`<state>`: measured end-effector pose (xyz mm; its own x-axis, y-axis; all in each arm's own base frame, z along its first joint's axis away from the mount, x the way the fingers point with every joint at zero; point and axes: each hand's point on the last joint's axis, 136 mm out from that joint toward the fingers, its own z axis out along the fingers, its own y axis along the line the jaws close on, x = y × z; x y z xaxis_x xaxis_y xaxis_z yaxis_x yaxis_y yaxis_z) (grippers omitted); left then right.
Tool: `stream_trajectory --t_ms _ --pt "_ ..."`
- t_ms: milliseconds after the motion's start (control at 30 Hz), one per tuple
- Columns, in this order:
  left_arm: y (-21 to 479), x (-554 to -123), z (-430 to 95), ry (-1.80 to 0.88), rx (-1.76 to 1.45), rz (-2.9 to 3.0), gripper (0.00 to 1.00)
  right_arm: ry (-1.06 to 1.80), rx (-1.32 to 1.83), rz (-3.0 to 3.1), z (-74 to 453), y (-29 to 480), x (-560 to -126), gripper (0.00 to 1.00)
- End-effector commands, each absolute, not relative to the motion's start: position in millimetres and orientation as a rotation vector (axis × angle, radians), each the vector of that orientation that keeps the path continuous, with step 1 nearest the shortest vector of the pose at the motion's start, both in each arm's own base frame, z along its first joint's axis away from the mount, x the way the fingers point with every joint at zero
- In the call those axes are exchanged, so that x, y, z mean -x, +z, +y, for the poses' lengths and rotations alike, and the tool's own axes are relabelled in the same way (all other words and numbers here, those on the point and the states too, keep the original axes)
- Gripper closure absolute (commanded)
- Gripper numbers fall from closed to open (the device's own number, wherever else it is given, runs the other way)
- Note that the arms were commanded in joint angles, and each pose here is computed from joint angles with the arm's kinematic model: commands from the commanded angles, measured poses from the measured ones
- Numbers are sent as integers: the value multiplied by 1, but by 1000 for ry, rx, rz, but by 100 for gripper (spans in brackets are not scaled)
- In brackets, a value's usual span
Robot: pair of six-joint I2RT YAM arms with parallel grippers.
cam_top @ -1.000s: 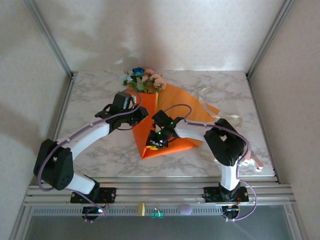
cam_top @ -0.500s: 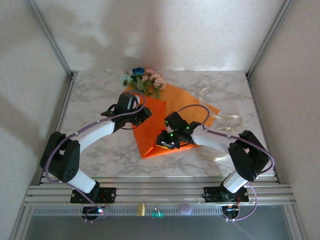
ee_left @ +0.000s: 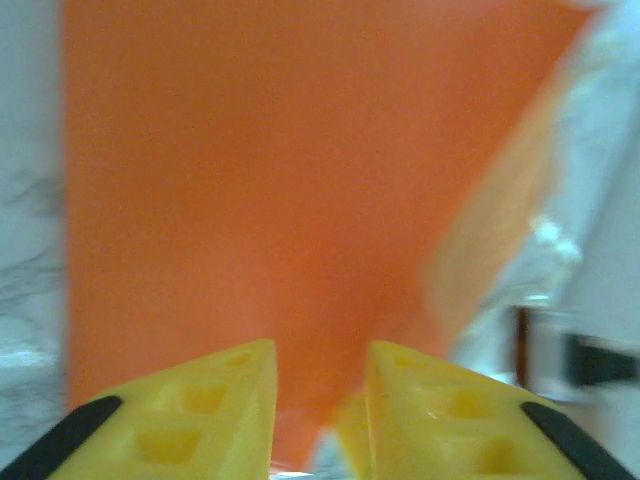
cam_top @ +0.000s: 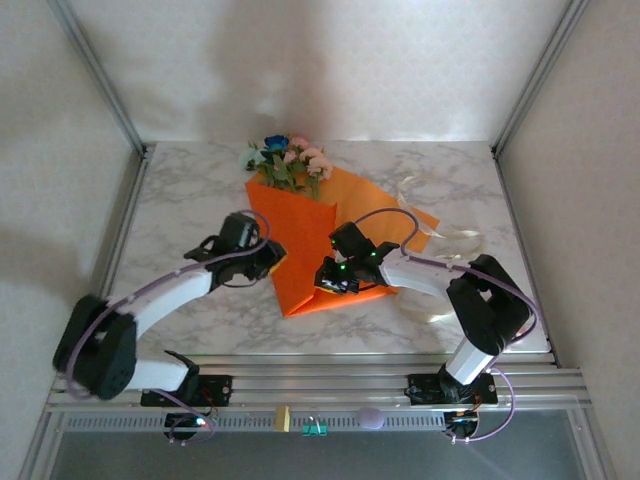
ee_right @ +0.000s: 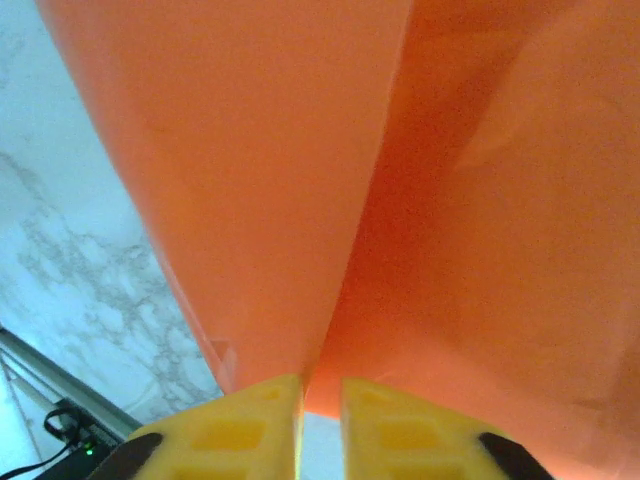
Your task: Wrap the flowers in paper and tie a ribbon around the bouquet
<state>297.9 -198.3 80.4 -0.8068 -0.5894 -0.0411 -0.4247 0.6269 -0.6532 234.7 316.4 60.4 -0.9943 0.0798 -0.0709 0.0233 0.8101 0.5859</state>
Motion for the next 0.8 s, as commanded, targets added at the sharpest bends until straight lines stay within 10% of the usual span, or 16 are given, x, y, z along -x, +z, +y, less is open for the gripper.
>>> stream_trajectory --t_ms 0,333,767 --pt "60 -300 -223 -999 798 2664 74 804 -122 2957 301 46 -233 90" --pt "-2 -264 -227 -701 750 2932 83 550 -87 3013 273 39 -226 98" --pt "13 -275 -241 -832 741 2839 81 961 260 2976 371 52 -192 96"
